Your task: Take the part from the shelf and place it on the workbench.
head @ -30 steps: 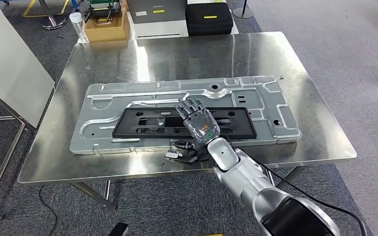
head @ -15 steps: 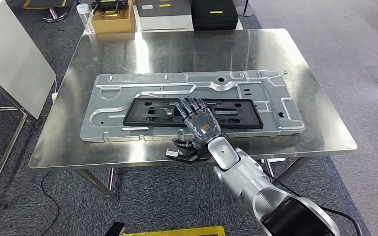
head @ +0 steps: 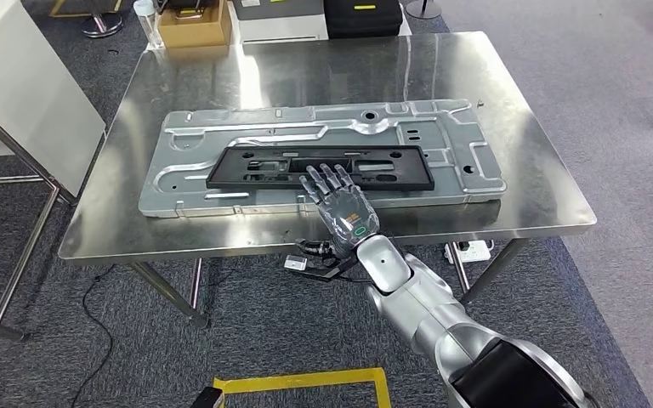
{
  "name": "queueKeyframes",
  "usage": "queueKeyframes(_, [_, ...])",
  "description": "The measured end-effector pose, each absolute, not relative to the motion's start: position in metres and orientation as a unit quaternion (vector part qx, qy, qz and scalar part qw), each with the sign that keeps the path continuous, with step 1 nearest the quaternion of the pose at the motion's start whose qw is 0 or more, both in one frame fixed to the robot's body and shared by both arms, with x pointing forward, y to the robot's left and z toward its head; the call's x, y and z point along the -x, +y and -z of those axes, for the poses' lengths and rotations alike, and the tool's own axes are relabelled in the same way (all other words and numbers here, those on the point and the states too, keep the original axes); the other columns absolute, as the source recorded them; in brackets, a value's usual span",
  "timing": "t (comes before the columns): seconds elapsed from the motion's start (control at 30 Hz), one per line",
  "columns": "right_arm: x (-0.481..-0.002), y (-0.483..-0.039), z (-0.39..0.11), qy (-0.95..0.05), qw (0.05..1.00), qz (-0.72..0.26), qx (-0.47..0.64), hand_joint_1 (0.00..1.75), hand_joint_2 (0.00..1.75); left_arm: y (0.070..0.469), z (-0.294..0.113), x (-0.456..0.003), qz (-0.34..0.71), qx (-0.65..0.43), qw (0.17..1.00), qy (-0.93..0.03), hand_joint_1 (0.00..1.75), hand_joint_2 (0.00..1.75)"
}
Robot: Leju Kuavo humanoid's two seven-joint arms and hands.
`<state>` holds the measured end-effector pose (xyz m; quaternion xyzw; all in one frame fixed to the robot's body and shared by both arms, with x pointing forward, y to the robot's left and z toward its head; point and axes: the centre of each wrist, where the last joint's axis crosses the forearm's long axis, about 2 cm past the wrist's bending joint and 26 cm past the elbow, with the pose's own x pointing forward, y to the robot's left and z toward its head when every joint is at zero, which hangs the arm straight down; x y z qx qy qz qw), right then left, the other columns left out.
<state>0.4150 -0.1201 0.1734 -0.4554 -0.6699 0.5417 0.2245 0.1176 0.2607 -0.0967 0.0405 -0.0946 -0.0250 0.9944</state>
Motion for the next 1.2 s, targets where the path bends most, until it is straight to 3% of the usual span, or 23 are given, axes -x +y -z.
queueKeyframes(0.6, [-0.402, -0.133, -0.146, -0.688, 0.281, -0.518, 0.424, 0.0, 0.0, 0.262, 0.098, -0.111, 0.011, -0.043, 0.995, -0.088, 0.0, 0.0])
queueKeyframes(0.93, [-0.375, -0.157, -0.099, -0.688, 0.389, -0.481, 0.38, 0.0, 0.0, 0.265, 0.103, -0.093, -0.02, -0.049, 0.996, -0.066, 0.0, 0.0])
queueKeyframes(1.2, [-0.315, -0.215, -0.022, -0.633, 0.559, -0.402, 0.354, 0.0, 0.0, 0.268, 0.107, -0.071, -0.067, -0.041, 0.997, -0.029, 0.0, 0.0])
